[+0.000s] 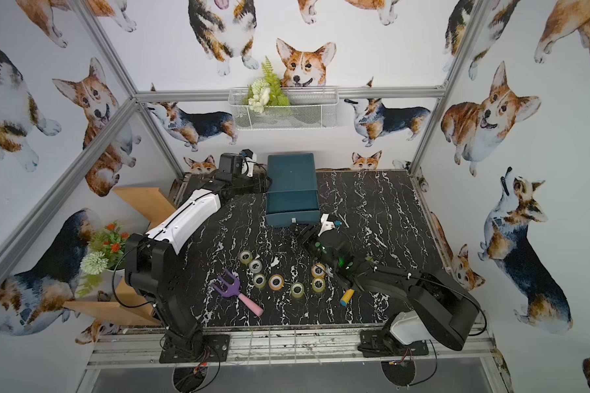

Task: Place the transparent tape into the drawer according to color
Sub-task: Open the drawer in the storage box, then pick up the tape from the center of the board.

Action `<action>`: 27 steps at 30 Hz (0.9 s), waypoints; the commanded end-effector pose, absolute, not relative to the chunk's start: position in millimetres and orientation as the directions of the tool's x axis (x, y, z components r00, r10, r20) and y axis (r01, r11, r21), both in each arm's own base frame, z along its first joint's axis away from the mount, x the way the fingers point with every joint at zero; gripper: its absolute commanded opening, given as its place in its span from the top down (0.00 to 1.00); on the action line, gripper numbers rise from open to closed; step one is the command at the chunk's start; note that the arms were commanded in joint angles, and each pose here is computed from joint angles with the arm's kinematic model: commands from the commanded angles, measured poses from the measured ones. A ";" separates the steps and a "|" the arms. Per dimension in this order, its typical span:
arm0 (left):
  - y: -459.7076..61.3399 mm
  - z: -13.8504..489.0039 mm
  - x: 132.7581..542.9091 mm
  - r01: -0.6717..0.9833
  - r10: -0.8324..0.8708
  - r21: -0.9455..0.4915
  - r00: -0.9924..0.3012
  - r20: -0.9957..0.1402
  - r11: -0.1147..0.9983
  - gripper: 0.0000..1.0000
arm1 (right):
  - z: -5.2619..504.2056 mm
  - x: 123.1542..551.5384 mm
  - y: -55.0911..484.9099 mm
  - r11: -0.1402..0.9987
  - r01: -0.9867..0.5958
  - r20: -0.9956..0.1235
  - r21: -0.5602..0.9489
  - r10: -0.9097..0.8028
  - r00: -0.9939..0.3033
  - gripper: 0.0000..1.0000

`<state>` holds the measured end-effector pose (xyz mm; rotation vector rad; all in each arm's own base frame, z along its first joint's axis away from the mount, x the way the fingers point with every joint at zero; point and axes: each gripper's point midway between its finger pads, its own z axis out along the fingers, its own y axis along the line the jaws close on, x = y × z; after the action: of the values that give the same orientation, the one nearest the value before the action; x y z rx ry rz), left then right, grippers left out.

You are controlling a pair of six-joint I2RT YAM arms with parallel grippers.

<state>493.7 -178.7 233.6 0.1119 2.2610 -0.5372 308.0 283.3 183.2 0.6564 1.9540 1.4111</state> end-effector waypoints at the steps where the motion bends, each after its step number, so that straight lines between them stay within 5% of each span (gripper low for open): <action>1: -174.7 239.3 487.1 0.243 -0.084 -0.332 -0.680 -0.728 0.911 0.27 | 155.6 287.8 278.4 0.426 0.043 -0.258 0.904 0.621 -0.740 0.38; 9: -172.1 300.8 472.4 0.233 -0.194 -0.411 -0.614 -0.765 0.881 0.24 | 145.5 268.7 238.3 0.609 0.022 -0.413 0.793 0.563 -0.716 0.39; 16: -147.5 316.2 413.1 0.180 -0.264 -0.425 -0.556 -0.788 0.887 0.22 | 145.2 259.8 217.3 0.814 -0.090 -0.599 0.573 0.341 -0.724 0.38; 27: -130.4 254.5 338.2 0.143 -0.287 -0.450 -0.595 -0.751 0.881 0.16 | 53.7 212.2 208.1 0.930 -0.160 -0.445 0.330 0.004 -0.895 0.39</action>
<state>338.9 -128.7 252.1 -0.1091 2.1618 -0.5706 230.1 214.5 71.7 0.0172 2.5488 0.5900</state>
